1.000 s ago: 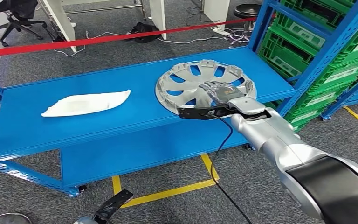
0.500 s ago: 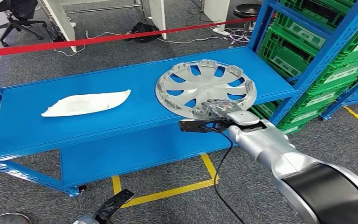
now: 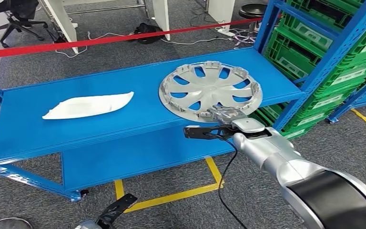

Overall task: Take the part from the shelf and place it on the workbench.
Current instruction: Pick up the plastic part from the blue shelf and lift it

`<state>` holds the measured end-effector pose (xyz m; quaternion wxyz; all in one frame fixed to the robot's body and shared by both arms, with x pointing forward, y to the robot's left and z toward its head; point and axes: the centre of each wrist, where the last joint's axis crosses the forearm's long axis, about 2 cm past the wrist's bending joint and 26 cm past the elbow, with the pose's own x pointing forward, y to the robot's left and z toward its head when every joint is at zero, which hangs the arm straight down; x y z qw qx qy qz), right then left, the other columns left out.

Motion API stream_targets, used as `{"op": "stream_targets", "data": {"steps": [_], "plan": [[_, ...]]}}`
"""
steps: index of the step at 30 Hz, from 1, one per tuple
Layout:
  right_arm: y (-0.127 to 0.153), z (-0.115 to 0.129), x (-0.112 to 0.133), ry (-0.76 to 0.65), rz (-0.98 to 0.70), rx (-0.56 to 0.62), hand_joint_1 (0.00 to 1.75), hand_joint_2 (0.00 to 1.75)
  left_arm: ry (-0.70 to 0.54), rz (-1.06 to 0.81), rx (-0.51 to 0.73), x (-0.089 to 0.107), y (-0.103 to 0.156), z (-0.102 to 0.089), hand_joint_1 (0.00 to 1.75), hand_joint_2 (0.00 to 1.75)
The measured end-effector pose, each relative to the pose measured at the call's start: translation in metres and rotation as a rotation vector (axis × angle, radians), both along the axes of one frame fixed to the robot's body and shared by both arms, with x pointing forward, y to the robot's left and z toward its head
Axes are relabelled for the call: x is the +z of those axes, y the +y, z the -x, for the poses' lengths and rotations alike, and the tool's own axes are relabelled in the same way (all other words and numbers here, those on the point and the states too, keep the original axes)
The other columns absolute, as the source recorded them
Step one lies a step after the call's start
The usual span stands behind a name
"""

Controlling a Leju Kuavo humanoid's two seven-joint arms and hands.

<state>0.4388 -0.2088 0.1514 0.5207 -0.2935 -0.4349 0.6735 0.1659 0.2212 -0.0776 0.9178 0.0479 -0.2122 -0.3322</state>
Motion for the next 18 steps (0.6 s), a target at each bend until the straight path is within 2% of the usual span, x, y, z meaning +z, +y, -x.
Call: {"op": "stream_targets", "data": {"steps": [2, 3, 18], "plan": [[-0.0001, 0.0007, -0.0012, -0.007, -0.002, -0.007, 1.40, 1.75, 0.000, 0.000, 0.000, 0.0000, -0.0001, 0.0000, 0.00, 1.75], [-0.0002, 0.0013, -0.0023, -0.014, -0.003, -0.012, 1.75, 1.75, 0.001, 0.001, -0.001, 0.0000, -0.0002, 0.0001, 0.00, 1.75], [-0.0037, 0.0046, -0.0083, -0.083, -0.048, -0.042, 1.75, 1.75, -0.001, -0.002, -0.017, 0.0002, -0.0019, 0.0002, 0.00, 1.75]]}}
